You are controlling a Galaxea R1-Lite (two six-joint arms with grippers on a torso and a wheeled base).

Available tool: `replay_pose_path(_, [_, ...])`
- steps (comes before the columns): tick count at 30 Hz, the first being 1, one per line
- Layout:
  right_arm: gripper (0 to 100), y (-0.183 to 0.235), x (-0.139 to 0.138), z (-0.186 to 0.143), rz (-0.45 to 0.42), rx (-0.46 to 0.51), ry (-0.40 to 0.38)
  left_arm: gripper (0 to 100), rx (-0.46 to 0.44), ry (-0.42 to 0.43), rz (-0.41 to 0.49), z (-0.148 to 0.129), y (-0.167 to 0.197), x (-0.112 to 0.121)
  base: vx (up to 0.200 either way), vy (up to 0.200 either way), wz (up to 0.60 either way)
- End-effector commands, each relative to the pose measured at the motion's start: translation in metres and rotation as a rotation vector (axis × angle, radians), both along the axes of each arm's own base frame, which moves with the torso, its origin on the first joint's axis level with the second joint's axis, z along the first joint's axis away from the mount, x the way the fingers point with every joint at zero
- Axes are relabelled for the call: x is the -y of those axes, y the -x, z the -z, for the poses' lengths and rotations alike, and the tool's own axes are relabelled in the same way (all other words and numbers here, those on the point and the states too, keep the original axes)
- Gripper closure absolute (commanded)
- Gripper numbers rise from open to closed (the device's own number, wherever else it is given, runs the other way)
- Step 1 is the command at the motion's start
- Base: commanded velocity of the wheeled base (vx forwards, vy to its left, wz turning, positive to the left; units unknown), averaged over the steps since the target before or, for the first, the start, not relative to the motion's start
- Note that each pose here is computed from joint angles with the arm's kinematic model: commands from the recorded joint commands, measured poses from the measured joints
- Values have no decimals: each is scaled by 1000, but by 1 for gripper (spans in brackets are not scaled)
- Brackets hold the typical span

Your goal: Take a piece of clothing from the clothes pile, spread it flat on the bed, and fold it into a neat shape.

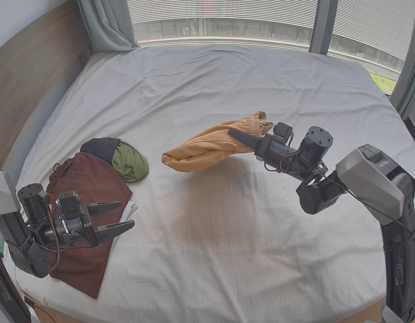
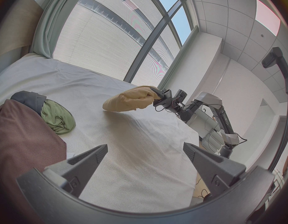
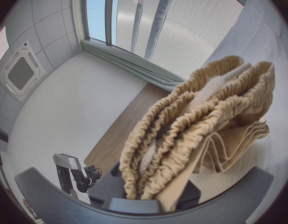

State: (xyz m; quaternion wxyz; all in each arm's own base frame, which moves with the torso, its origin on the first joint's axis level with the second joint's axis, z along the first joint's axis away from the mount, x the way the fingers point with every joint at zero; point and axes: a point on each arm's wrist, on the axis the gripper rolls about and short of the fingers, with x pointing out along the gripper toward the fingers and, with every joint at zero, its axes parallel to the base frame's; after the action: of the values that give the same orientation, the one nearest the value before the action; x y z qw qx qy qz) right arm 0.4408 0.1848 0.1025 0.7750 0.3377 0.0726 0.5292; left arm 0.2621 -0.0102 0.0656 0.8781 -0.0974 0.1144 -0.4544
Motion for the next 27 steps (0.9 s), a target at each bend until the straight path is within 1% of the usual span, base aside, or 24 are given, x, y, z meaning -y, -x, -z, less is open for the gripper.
replay_pose_path(1, [100, -7, -2, 11, 1, -8, 1, 0, 0, 0, 1, 0, 0, 0, 0, 0, 0])
replay_pose_path(4, [100, -10, -2, 4, 2, 8, -5, 0, -1, 0, 1, 0, 0, 0, 0, 0, 0])
replay_pose_path(7, [100, -16, -2, -10, 7, 28, -17, 0, -7, 0, 1, 2, 0, 0, 0, 0, 0])
replay_pose_path(13, [100, -28, 0, -40, 5, 76, -67, 0, -10, 0, 2, 2, 0, 1, 0, 0, 0])
replay_pose_path(17, [100, -38, 4, -39, 16, 79, -73, 0, -18, 1, 13, 4, 1, 3, 0, 0, 0])
replay_pose_path(20, [100, -44, 2, -29, 18, 46, -87, 0, -20, 1, 16, 4, 2, 4, 0, 0, 0])
replay_pose_path(24, [100, -59, 11, 16, 49, -37, -68, 0, -18, 1, 11, 3, 2, 3, 0, 0, 0])
replay_pose_path(27, [100, -61, 12, 49, 56, -102, -46, 0, -18, 1, 5, 3, 2, 1, 0, 0, 0])
